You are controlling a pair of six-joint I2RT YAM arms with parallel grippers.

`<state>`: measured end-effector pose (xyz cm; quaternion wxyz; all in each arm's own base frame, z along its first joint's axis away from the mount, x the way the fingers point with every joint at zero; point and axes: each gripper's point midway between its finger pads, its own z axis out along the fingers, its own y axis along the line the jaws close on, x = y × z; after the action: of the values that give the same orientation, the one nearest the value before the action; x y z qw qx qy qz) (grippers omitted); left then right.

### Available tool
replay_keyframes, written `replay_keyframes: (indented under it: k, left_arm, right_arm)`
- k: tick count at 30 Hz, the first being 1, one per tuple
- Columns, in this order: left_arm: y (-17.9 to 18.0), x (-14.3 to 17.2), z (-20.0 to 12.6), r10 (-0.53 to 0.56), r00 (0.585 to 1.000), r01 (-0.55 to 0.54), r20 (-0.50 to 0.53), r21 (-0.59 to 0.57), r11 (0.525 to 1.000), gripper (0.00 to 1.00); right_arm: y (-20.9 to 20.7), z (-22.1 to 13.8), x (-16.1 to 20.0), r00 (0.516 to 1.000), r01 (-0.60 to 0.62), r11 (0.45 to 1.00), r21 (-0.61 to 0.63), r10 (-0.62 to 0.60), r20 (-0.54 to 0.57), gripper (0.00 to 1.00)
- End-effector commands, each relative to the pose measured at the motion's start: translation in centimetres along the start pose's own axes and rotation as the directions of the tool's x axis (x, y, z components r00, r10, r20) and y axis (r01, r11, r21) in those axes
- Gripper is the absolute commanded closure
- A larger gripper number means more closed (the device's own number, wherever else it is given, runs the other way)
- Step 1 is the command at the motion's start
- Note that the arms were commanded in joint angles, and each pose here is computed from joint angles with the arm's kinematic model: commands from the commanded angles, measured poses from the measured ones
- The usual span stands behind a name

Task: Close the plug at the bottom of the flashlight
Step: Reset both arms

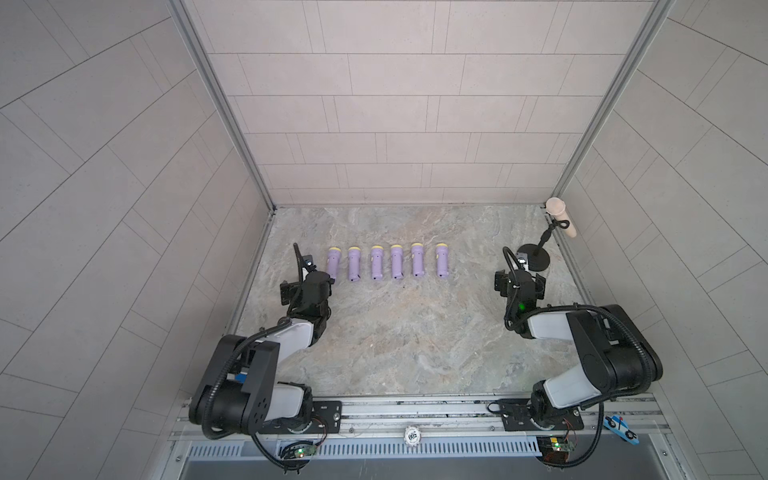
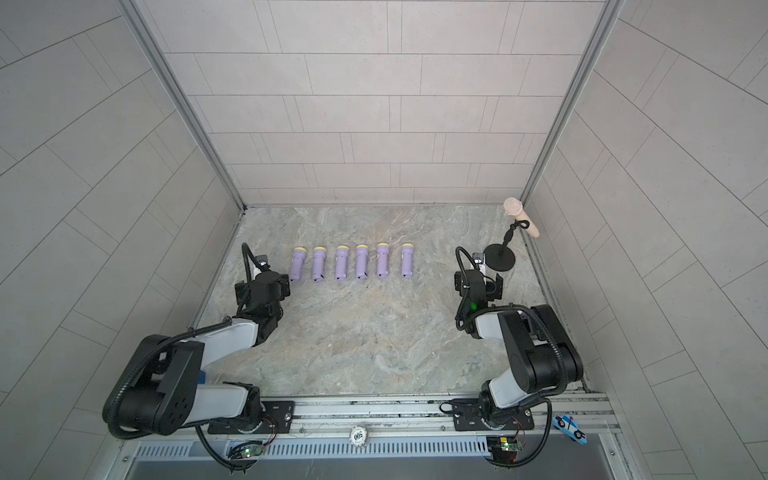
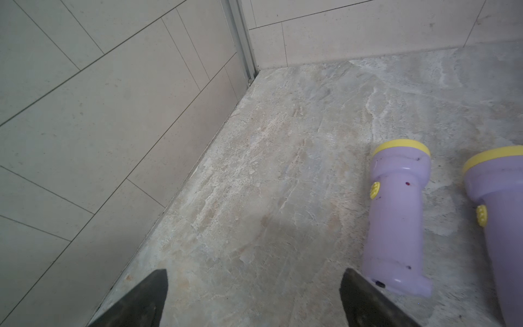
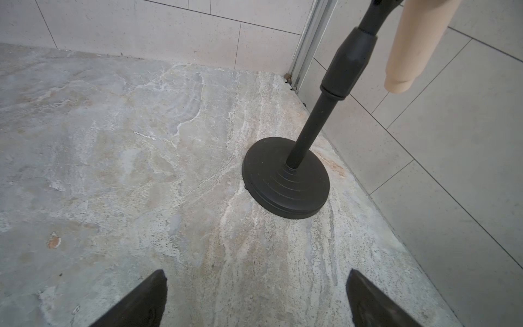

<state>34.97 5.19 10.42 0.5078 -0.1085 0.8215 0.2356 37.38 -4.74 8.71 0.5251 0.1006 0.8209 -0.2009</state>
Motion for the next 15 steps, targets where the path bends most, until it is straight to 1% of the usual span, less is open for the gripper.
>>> replay_keyframes:
  k: [1,3,7,11,15]
  left_arm:
    - [0.3,-2.2,0.5,-0.071,0.993,0.069,0.089,0.031,0.997,0.0]
    - [0.6,-2.0,0.9,-0.108,0.991,0.104,0.079,0.049,0.993,0.0]
    - [0.2,-1.9,1.3,-0.117,0.991,0.109,0.068,0.111,0.988,0.0]
    - [0.6,-1.7,1.6,-0.153,0.987,0.145,0.055,0.134,0.98,0.01]
    - [0.1,-1.8,1.4,-0.128,0.99,0.116,0.061,0.17,0.979,0.0]
  right_arm:
    - [-0.3,-0.1,-1.1,0.999,-0.022,1.0,0.018,0.021,0.029,0.0]
    - [-0.3,-0.1,-1.0,0.999,-0.02,1.0,0.017,0.02,0.027,0.0]
    - [-0.3,-0.1,-1.1,0.999,-0.022,1.0,0.017,0.021,0.028,0.0]
    - [-0.3,-0.1,-1.0,0.999,-0.022,1.0,0.018,0.022,0.028,0.0]
    - [-0.3,-0.1,-1.1,0.999,-0.022,1.0,0.017,0.021,0.029,0.0]
